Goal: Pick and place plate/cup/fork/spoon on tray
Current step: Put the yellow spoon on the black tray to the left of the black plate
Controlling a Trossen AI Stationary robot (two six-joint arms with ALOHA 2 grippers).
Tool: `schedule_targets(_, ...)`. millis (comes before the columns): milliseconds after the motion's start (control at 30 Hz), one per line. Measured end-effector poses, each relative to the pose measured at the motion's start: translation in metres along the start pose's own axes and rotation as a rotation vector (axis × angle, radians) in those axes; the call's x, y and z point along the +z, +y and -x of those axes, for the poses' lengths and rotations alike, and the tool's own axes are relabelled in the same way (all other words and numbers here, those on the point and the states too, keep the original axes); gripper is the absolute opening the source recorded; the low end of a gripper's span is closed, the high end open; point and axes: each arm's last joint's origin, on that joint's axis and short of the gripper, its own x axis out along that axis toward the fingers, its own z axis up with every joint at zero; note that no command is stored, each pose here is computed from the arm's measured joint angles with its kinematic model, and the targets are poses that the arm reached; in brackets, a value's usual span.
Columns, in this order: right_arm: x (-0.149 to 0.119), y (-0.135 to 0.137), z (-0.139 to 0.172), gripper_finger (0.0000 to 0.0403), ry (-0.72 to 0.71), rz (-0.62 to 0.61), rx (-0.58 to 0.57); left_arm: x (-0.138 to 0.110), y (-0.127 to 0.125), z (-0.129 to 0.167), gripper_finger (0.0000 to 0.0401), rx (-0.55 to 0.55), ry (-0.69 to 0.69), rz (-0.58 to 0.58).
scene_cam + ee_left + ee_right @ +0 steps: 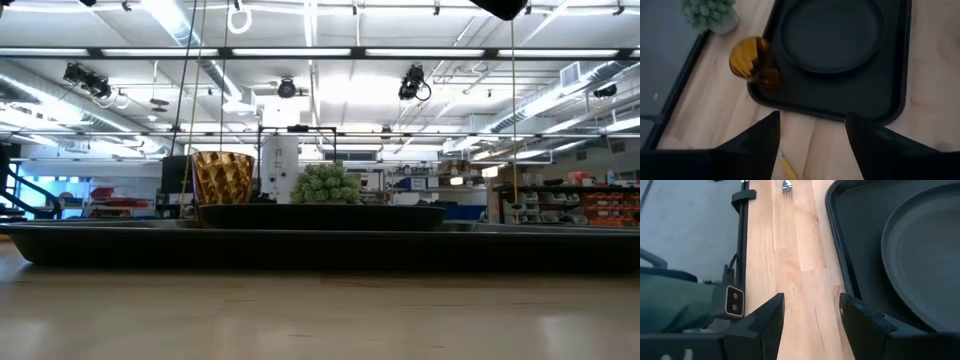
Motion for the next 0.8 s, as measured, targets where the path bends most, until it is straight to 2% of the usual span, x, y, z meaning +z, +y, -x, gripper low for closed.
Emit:
schedule_targets(133,0.004,-0.005,-0.003,0.0197,0.006,-0.098,-0.002,0.000,0.000,0.000,0.0229,-0.003,-0.001,0.011)
schedule_targets(233,0.007,-0.009,-0.004,0.0197,0.001,-0.116,-0.012,-0.002,-0.001,0.001,0.0229,-0.040,0.060,0.075)
schedule_targets(333,0.007,-0.010,-0.004,0.0197,-0.017,-0.057,-0.034,-0.006,-0.002,0.001,0.0229,-0.078,0.166,0.153)
schedule_targets(467,0.008,-0.011,-0.004,0.0197,-0.036,0.059,-0.065,-0.016,-0.003,-0.003,0.0229,-0.077,0.264,0.242)
schedule_targets(600,0.010,-0.014,-0.005,0.0197,-0.035,0.084,-0.070,-0.040,-0.006,-0.022,0.0229,-0.009,0.366,0.267)
schedule_targets(800,0.011,-0.014,-0.006,0.0197,-0.033,0.086,-0.068,-0.083,-0.005,-0.064,0.0229,0.176,0.427,0.269)
